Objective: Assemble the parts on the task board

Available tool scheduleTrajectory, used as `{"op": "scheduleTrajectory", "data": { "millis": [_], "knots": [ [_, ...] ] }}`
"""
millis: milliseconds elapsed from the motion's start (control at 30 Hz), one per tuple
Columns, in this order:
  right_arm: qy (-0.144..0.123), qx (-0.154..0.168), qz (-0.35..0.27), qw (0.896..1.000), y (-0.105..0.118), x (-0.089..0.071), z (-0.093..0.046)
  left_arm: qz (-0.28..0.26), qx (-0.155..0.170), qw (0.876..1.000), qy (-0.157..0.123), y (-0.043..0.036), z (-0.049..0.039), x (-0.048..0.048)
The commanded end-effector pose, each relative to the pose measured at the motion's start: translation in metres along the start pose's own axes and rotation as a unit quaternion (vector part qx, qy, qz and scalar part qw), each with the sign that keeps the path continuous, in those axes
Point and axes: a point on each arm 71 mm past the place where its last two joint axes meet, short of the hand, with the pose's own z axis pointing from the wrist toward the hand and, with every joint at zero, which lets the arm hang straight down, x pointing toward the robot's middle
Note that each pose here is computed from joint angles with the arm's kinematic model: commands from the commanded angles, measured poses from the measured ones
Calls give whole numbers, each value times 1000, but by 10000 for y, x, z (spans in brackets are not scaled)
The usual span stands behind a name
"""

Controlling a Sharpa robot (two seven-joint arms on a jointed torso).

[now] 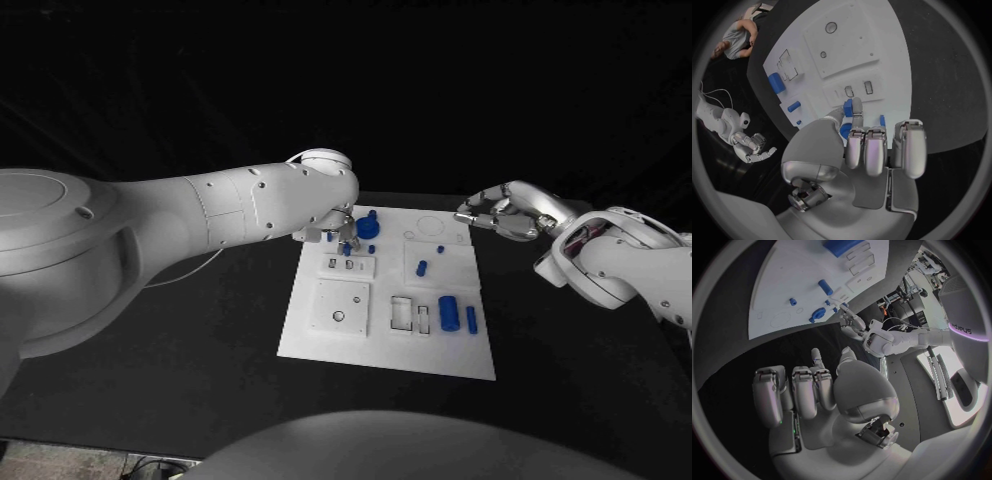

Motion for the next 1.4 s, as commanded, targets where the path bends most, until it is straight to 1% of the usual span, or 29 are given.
{"op": "scheduleTrajectory", "data": {
  "millis": [33,300,467,667,967,1400],
  "knots": [
    [6,-4,-3,1000,-3,22,-5,-7,-84,996,-23,104,-14,5],
    [6,-1,-2,1000,-19,34,-18,-12,-81,996,-40,94,-3,87],
    [4,2,-3,1000,-35,33,-32,-18,-80,996,-47,112,13,149],
    [4,4,-2,1000,-46,47,-40,-40,-80,994,-57,140,33,207],
    [6,5,-1,1000,-59,73,-44,-46,-78,995,-52,140,51,269],
    [8,9,0,1000,-79,93,-51,-47,-70,996,-40,87,52,338]
  ]
}}
